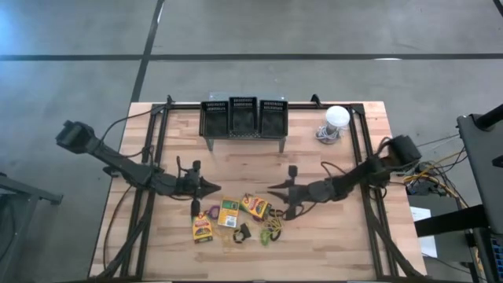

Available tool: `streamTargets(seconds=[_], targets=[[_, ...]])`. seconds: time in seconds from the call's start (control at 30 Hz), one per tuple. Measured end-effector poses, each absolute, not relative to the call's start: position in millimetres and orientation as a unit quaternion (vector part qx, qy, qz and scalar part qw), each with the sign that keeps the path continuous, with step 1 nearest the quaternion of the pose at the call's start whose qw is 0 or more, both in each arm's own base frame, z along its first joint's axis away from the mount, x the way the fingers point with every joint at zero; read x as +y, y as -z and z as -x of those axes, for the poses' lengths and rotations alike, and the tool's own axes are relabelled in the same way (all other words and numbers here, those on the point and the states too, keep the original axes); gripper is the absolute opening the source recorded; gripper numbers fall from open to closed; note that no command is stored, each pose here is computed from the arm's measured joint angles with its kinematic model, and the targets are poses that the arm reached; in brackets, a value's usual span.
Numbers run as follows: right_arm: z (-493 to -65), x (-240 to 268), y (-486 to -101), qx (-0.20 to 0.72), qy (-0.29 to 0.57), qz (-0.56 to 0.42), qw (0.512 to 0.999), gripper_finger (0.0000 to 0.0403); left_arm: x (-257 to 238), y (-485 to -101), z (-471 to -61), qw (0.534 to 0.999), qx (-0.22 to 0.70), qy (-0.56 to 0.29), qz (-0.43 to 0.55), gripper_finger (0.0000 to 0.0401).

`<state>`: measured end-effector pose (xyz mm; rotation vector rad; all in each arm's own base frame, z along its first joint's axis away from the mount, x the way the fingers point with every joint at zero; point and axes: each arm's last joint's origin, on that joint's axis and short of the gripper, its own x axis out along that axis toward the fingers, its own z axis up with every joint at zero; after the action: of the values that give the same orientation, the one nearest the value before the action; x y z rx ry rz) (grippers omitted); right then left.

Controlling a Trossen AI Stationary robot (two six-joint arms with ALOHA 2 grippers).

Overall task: Pick & Place Office Desk Supplies
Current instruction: Put the yellow crayon box into the left black basket

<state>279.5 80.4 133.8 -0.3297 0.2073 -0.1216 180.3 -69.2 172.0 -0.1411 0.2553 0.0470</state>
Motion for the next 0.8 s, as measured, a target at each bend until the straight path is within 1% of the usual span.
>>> streamTargets(seconds=[0.13, 0.2, 0.33, 0.4, 0.47, 0.57, 0.67, 0.73, 0.8], targets=[[-300.1, 79.9, -127.2, 0.11, 0.07, 0.171, 0.977, 0.0088, -74.0, -169.0, -189.7, 0.989, 0.14, -0.022, 0.052, 0.0006], [-308.9, 81.6, -126.6, 0.108, 0.071, 0.167, 0.978, 0.01, -77.6, -166.9, -196.9, 0.985, 0.165, -0.024, 0.04, 0.0006], [-318.2, 82.6, -123.9, 0.123, 0.066, 0.184, 0.973, 0.0125, -85.5, -165.7, -213.7, 0.968, 0.248, -0.034, 0.004, 0.0007], [-323.0, 77.9, -125.5, 0.142, 0.071, 0.194, 0.968, 0.0136, -89.0, -169.9, -221.2, 0.953, 0.298, -0.046, -0.003, 0.0014], [-327.5, 71.2, -126.3, 0.155, 0.081, 0.197, 0.965, 0.0146, -91.8, -175.0, -227.8, 0.937, 0.343, -0.064, -0.001, 0.0031], [-331.8, 63.2, -125.7, 0.159, 0.091, 0.187, 0.965, 0.0157, -93.8, -187.5, -237.9, 0.921, 0.379, -0.085, 0.032, 0.0071], [-331.5, 60.3, -122.5, 0.172, 0.075, 0.187, 0.964, 0.0164, -93.9, -193.0, -248.3, 0.912, 0.401, -0.057, 0.071, 0.0118], [-330.7, 59.6, -121.2, 0.176, 0.074, 0.193, 0.962, 0.0166, -91.9, -188.9, -254.5, 0.904, 0.416, -0.035, 0.091, 0.0146], [-331.1, 58.8, -122.1, 0.172, 0.076, 0.195, 0.963, 0.0167, -88.6, -181.9, -259.0, 0.897, 0.43, -0.032, 0.099, 0.0169]])
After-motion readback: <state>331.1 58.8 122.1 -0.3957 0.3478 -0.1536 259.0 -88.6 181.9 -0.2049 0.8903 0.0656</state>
